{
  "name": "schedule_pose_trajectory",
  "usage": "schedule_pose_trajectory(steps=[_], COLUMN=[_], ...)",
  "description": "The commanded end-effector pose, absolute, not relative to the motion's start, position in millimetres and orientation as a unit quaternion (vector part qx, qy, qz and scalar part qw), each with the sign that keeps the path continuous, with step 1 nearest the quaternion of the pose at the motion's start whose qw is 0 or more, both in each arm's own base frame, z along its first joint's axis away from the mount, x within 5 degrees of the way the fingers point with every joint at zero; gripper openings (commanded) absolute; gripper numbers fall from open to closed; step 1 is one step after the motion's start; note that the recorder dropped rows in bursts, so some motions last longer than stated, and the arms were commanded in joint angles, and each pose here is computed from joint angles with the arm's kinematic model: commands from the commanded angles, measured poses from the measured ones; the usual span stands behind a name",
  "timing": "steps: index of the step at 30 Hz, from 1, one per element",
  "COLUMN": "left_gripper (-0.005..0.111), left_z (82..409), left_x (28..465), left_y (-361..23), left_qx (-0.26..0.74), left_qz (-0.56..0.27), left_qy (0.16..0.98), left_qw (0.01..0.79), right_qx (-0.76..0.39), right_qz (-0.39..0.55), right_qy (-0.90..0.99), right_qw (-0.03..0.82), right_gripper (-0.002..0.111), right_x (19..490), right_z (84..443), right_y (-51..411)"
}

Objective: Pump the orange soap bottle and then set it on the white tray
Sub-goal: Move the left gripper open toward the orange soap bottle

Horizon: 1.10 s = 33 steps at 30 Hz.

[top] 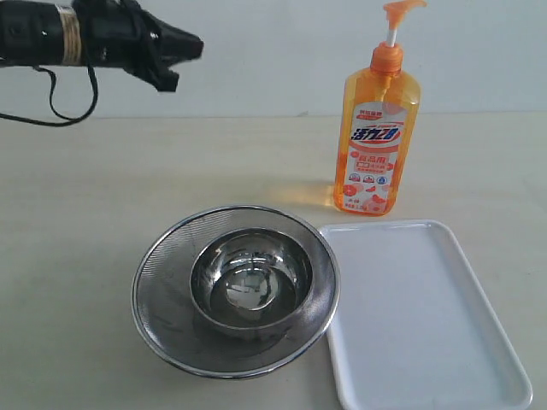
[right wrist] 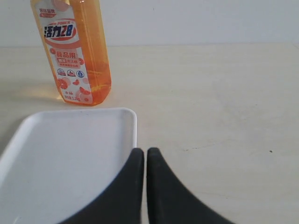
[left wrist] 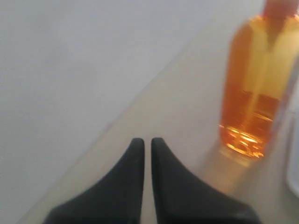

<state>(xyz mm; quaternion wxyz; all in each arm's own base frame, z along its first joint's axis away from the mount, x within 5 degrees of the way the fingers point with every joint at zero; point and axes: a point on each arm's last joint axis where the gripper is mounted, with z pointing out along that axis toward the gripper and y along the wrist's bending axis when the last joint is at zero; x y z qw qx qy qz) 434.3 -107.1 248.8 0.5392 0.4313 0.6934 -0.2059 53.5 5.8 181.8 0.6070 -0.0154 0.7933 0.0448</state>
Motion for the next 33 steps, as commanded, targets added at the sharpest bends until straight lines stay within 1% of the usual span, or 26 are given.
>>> schedule_pose_trajectory(steps=[1, 3, 7, 9, 12, 17, 23, 28, 33], left_gripper=[0.005, 0.005, 0.005, 0.005, 0.005, 0.005, 0.005, 0.005, 0.005], left_z=[211.1, 198.4, 167.0, 158.6, 152.7, 164.6, 183.6, 191.3, 190.1], left_x=[435.2, 435.8, 446.9, 451.4, 455.4, 469.7, 484.5, 478.2, 476.4], left_y=[-118.3, -124.9, -138.7, -147.2, -164.4, -188.1, -196.2, -202.6, -206.6], left_qx=[0.485, 0.498, 0.475, 0.468, 0.497, 0.540, 0.532, 0.550, 0.549], left_qz=[-0.309, -0.355, -0.397, -0.406, -0.399, -0.370, -0.371, -0.396, -0.400], left_qy=[0.676, 0.656, 0.656, 0.651, 0.632, 0.600, 0.593, 0.568, 0.575], left_qw=[0.460, 0.441, 0.432, 0.439, 0.442, 0.460, 0.477, 0.467, 0.457], right_qx=[-0.016, -0.016, -0.016, -0.016, -0.016, -0.016, -0.016, -0.016, -0.016], right_qz=[0.045, 0.045, 0.045, 0.045, 0.045, 0.045, 0.045, 0.045, 0.045], right_qy=[0.788, 0.788, 0.788, 0.788, 0.788, 0.788, 0.788, 0.788, 0.788], right_qw=[0.613, 0.613, 0.613, 0.613, 0.613, 0.613, 0.613, 0.613, 0.613], right_gripper=[0.000, 0.000, 0.000, 0.000, 0.000, 0.000, 0.000, 0.000, 0.000], right_x=[53.4, 53.4, 53.4, 53.4, 53.4, 53.4, 53.4, 53.4, 53.4], right_z=[183.1, 183.1, 183.1, 183.1, 183.1, 183.1, 183.1, 183.1, 183.1], right_y=[5.8, 5.8, 5.8, 5.8, 5.8, 5.8, 5.8, 5.8, 5.8])
